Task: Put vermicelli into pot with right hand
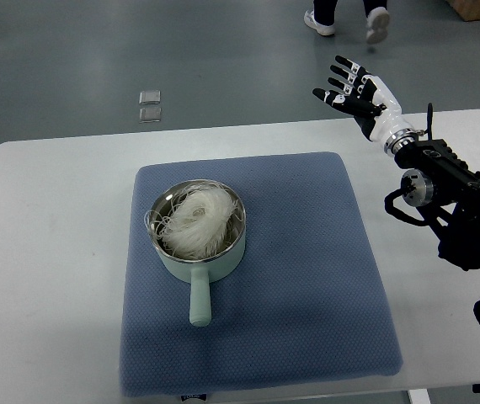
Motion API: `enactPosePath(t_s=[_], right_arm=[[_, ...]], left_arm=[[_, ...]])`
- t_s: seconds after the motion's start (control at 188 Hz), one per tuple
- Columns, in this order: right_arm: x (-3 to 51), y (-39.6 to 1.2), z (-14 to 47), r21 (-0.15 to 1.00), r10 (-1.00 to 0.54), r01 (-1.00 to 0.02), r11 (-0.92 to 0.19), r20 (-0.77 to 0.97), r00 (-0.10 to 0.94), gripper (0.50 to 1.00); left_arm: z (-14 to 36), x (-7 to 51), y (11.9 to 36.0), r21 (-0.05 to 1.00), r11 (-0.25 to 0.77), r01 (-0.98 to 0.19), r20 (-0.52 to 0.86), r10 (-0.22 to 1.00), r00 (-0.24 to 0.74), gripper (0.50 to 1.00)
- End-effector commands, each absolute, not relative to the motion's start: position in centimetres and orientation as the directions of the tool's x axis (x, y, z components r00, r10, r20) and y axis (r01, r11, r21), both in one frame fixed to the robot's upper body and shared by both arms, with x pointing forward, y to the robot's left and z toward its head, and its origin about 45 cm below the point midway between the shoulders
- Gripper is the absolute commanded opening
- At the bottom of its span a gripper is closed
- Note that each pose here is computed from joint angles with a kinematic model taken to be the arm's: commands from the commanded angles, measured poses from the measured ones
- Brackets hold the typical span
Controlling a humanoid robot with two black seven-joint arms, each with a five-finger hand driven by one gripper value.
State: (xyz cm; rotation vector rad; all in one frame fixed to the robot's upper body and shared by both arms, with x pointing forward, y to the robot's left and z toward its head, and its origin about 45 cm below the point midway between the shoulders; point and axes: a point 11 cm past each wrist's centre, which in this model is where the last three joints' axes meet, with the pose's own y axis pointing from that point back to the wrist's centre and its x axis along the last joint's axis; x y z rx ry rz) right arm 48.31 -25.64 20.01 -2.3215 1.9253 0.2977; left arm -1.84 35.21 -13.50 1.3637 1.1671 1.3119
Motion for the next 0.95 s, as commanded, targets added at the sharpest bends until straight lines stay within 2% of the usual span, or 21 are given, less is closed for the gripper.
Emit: enactPosePath(t_s=[0.0, 0.213, 0.499, 0.94], right_arm=[[47.9, -25.9, 19.2, 0.061, -0.952, -0.978, -0.198, -0.25, 0.177, 0.911], [47.3, -25.9, 17.5, 0.093, -0.949, -0.981, -0.169, -0.286, 0.137, 0.911], [46.6, -26.4, 16.7, 0.055, -0.959, -0.996, -0.067, -0.279, 0.05, 0.913], [45.9, -25.4, 15.2, 0.095, -0.96, -0.995, -0.026, -0.281, -0.002, 0.915]], left_arm=[[-13.5, -1.8, 35.2, 0.985, -0.165, 0.049, 0.165, 0.986, -0.002, 1.0], [-13.5, -1.8, 35.2, 0.985, -0.165, 0.047, 0.165, 0.986, -0.002, 1.0], [-13.5, -1.8, 35.2, 0.985, -0.165, 0.049, 0.165, 0.986, -0.002, 1.0], [-13.5, -1.8, 35.2, 0.985, -0.163, 0.049, 0.164, 0.987, -0.002, 1.0]])
